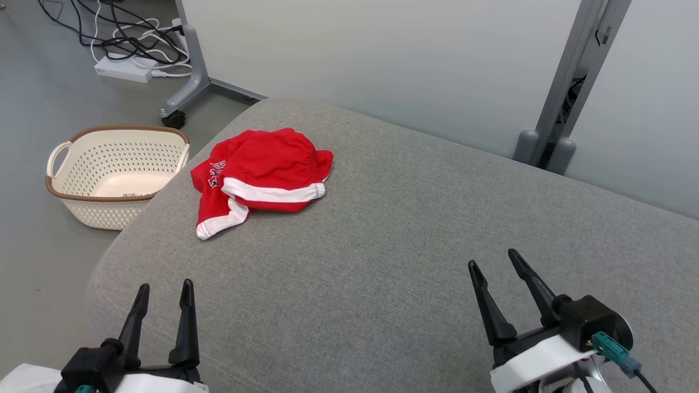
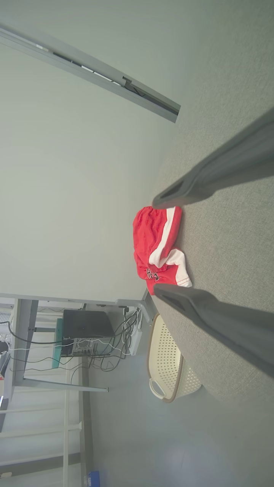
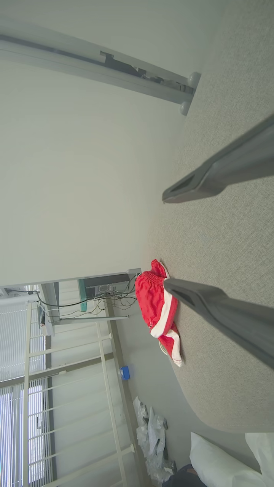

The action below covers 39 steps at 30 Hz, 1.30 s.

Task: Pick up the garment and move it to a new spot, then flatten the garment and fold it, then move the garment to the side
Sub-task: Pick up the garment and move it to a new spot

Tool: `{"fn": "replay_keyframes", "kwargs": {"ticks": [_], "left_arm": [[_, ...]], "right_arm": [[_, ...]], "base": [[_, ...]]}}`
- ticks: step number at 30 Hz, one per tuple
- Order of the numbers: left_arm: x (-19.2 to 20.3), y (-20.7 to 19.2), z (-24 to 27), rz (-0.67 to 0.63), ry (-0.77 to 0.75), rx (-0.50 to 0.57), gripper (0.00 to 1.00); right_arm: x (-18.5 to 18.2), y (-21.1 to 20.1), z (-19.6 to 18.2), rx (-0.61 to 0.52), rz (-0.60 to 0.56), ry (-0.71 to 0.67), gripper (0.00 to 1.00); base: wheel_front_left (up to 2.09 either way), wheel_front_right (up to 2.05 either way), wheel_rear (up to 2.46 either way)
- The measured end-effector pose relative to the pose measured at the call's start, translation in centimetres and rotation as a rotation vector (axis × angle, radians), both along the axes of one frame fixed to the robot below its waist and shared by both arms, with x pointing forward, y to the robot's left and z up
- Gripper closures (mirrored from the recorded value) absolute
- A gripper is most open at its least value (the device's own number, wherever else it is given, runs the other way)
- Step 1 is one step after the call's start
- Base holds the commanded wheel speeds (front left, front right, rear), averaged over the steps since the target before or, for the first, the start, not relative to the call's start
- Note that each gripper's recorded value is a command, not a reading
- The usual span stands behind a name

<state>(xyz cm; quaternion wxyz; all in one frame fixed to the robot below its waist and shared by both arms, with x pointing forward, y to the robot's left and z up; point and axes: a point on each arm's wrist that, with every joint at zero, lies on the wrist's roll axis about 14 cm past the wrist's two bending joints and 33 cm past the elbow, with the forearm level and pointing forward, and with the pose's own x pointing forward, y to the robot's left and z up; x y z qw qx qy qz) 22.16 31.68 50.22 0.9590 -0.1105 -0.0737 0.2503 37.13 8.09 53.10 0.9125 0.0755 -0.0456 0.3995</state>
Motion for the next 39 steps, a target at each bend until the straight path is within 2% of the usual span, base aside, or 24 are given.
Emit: {"fn": "replay_keyframes", "kwargs": {"ticks": [18,26,33,39], "left_arm": [[0.2,-0.4,0.3,-0.024,-0.015,0.006,0.0],[2.0,1.2,4.6,-0.018,-0.1,0.11,0.0],[7.7,4.6,9.3,-0.007,-0.144,0.229,0.0],[15.2,6.1,7.2,-0.088,0.008,0.282,0.0]], "right_arm": [[-0.1,-1.2,0.4,-0.001,-0.035,-0.013,0.0],[-0.1,-1.8,0.0,-0.021,-0.046,-0.028,0.0],[3.1,-2.4,1.6,-0.006,-0.046,-0.11,0.0],[6.1,-4.0,1.4,0.007,-0.085,-0.125,0.0]], "base": [[0.0,0.0,0.0],[0.0,0.0,0.0],[0.0,0.0,0.0],[0.0,0.0,0.0]]}}
